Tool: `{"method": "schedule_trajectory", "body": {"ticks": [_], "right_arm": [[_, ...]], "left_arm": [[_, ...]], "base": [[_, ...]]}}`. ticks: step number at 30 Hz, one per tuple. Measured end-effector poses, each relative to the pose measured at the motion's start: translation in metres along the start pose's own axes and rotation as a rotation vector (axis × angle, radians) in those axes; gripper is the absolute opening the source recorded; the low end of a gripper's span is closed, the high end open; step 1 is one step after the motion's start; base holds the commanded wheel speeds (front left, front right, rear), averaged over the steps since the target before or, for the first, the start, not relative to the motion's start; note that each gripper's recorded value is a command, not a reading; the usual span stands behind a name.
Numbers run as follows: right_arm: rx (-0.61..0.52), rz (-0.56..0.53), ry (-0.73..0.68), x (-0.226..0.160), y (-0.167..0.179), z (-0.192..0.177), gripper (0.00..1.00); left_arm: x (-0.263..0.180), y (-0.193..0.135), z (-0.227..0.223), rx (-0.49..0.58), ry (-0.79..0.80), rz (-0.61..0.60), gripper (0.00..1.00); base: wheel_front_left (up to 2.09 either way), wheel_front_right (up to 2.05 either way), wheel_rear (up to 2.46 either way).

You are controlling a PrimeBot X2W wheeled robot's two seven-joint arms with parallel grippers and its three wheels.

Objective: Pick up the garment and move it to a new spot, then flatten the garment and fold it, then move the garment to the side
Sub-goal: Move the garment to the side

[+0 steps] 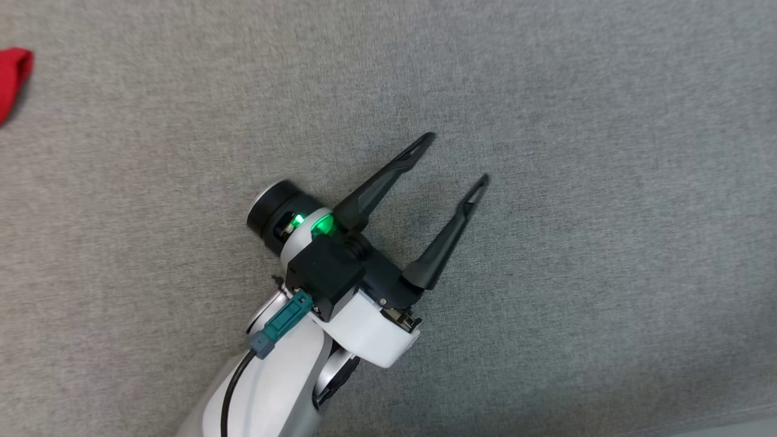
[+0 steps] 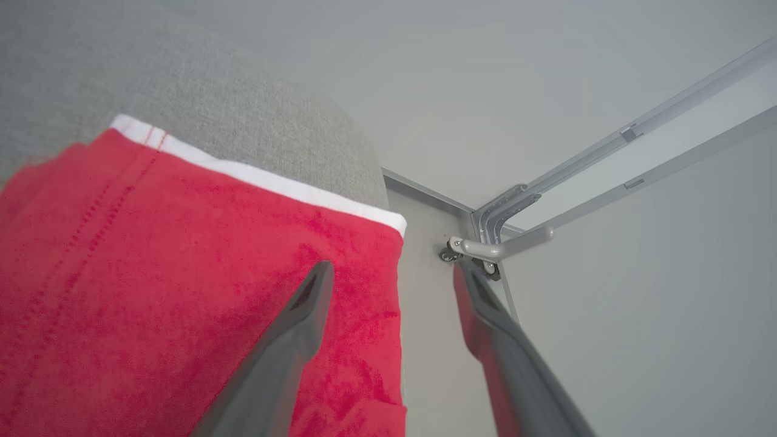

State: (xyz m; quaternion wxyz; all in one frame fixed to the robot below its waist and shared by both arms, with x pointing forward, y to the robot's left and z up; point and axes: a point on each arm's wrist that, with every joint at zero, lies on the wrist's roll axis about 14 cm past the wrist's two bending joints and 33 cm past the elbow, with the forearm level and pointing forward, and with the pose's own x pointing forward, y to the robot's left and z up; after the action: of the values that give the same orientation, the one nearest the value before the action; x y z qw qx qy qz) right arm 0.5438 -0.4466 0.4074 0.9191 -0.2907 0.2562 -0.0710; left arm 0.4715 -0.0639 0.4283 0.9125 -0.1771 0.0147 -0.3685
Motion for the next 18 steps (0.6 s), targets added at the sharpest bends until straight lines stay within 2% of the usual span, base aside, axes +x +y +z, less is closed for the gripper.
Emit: {"method": "schedule_trajectory", "body": {"ticks": [9,10,15,18], "right_arm": [[0.146,0.026,-0.292,-0.037,0.017,0.091,1.00],[0.171,0.041,-0.361,-0.052,0.024,0.110,1.00],[0.270,0.115,-0.481,-0.093,0.061,0.139,1.00],[0.371,0.137,-0.580,-0.130,0.075,0.161,1.00]], "left_arm": [[-0.021,-0.008,0.050,0.040,-0.068,0.082,1.00],[-0.029,-0.007,0.063,0.060,-0.088,0.110,1.00],[-0.056,-0.003,0.093,0.114,-0.131,0.196,1.00],[-0.087,0.009,0.110,0.170,-0.149,0.303,1.00]], "base": [[0.00,0.00,0.00],[0.00,0.00,0.00],[0.00,0.00,0.00],[0.00,0.00,0.00]]}}
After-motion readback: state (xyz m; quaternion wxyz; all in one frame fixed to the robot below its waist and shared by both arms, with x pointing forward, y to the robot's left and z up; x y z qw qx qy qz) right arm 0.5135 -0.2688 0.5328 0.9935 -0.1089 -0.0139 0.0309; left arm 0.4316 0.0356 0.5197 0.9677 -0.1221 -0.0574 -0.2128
